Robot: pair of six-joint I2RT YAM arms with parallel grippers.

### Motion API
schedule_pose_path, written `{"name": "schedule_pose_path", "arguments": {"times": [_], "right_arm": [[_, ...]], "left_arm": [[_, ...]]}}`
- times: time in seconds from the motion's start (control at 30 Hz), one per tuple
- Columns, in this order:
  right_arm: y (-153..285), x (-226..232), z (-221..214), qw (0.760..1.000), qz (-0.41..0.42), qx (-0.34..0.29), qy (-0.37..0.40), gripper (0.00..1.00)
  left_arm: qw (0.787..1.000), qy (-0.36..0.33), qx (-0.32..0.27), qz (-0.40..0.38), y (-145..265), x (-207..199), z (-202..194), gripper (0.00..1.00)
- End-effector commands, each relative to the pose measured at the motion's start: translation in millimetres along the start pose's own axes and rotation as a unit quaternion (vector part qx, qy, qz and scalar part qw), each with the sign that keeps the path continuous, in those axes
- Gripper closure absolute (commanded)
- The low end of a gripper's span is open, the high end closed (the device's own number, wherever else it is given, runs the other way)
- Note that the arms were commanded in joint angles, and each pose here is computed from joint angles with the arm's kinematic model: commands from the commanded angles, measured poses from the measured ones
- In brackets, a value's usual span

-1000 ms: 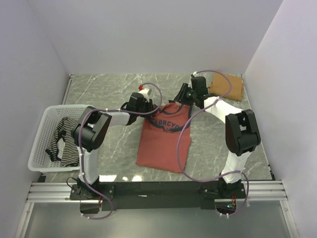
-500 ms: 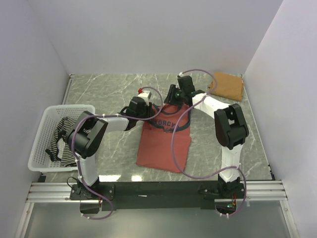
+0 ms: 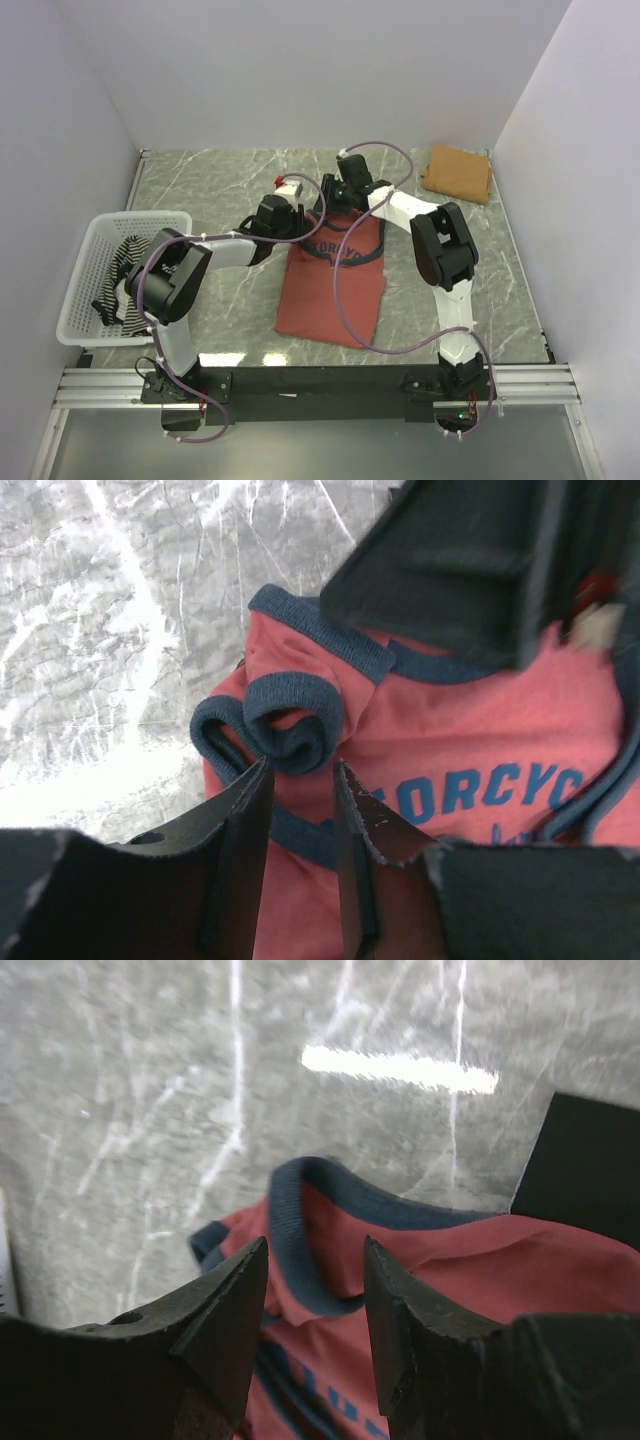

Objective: Fold and stack the tank tops

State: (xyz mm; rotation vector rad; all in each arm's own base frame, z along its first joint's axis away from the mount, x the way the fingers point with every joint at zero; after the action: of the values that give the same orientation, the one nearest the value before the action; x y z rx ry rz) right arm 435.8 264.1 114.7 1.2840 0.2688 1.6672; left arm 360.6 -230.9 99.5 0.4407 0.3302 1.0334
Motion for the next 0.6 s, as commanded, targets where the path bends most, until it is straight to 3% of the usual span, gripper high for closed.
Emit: {"name": "schedule_pose_path", "arguments": {"times": [0.0, 0.23, 0.33, 0.47, 0.57], "right_arm": [[-5, 11, 6, 1.000, 0.026, 0.003, 0.003, 0.50], [-13, 14, 3, 0.999, 0.051, 0.010, -0.011, 0.51], [-14, 12, 0, 0.998, 0.055, 0.012, -0.015, 0.57], [-14, 10, -5, 0.998, 0.059, 0.012, -0.023, 0.85], [-14, 7, -8, 0.998, 0.058, 0.013, -0.029, 1.00]], "left_arm": [[0.999, 0.036, -0.039, -0.008, 5, -2, 16, 0.64], [0.984, 0.148, -0.091, 0.032, 18, 24, 46, 0.65], [0.976, 0.197, -0.087, 0.030, 15, 35, 55, 0.65], [0.967, 0.245, -0.067, -0.005, 9, 35, 65, 0.63], [0.954, 0.299, -0.037, -0.013, 3, 33, 66, 0.58]]}}
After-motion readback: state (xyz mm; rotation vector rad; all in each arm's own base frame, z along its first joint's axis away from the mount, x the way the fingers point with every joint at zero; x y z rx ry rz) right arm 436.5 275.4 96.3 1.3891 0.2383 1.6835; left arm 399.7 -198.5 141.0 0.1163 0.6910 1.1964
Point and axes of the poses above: each gripper's point midway between its finger pads, its own y axis back along the fingers, its own x axis along the line the jaws close on, z = x × y, the point moved 7 cm from there along y, back along the fingers, and after that the axes turned 13 degrees about -y, right-handed, at the moved point
